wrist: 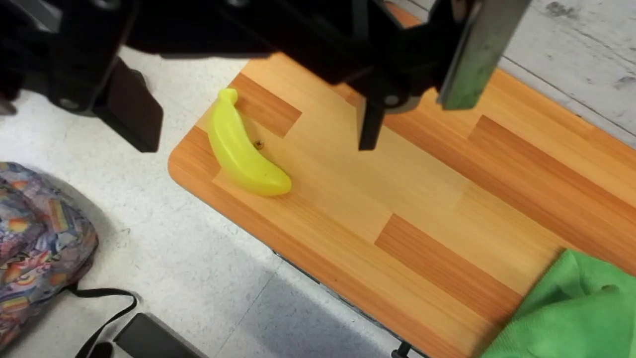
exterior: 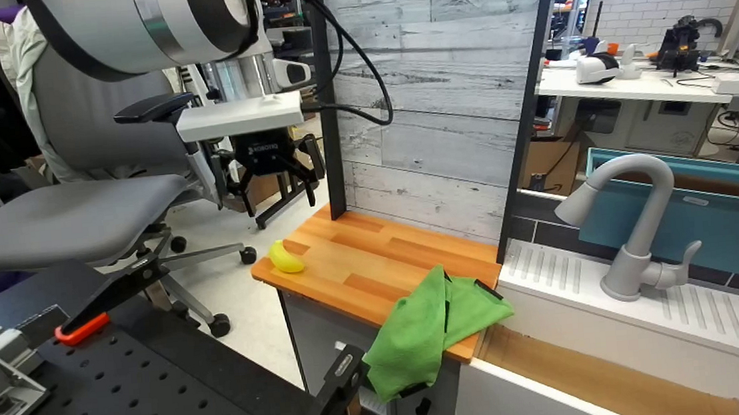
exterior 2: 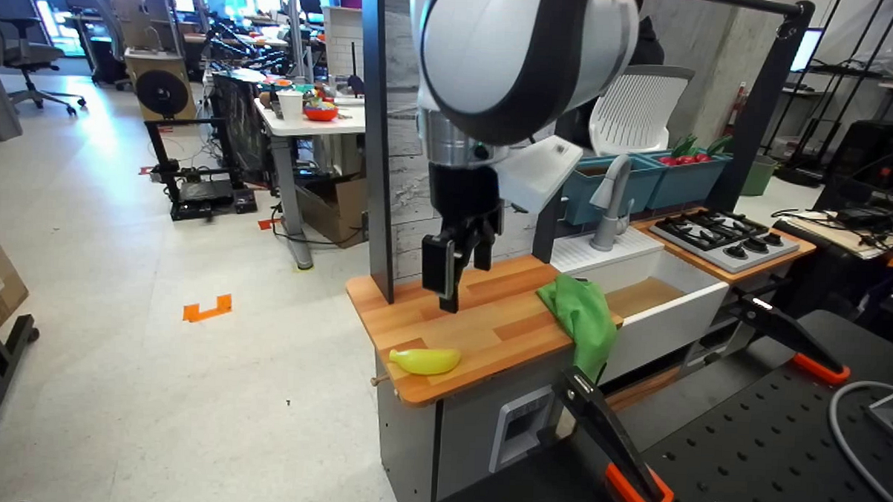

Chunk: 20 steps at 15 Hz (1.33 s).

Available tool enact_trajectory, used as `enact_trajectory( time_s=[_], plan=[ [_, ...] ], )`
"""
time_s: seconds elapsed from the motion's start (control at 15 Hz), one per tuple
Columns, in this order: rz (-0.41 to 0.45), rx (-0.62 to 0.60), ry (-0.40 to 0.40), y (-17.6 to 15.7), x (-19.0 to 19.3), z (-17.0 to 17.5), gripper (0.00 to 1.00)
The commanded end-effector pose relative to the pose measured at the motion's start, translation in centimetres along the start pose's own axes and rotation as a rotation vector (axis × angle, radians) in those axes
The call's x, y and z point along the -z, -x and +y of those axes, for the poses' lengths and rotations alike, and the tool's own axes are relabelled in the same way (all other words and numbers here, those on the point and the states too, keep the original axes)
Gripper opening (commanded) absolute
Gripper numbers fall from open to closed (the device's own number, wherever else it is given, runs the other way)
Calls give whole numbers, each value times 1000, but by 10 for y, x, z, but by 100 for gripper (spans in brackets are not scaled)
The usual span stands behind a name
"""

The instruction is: Pick up the banana and put it on the right side of the counter

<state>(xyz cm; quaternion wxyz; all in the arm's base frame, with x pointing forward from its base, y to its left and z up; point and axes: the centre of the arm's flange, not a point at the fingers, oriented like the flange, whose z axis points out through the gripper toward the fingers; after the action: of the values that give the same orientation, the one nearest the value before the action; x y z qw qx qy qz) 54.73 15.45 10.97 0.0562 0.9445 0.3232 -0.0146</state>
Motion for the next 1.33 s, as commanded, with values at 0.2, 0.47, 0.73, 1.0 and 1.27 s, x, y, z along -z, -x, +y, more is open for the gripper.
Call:
enact_trajectory(
  time_s=[0.2,0.47,0.73,1.0,1.27],
  plan=[
    [-122,101,68,-58,-72,-20,100],
    [-191,144,95,-70,-104,-27,100],
    [-229,174,114,-75,-122,-30,66],
    [-242,187,126,-79,-124,-29,35],
    [-232,189,133,-81,-118,-26,8]
  ],
)
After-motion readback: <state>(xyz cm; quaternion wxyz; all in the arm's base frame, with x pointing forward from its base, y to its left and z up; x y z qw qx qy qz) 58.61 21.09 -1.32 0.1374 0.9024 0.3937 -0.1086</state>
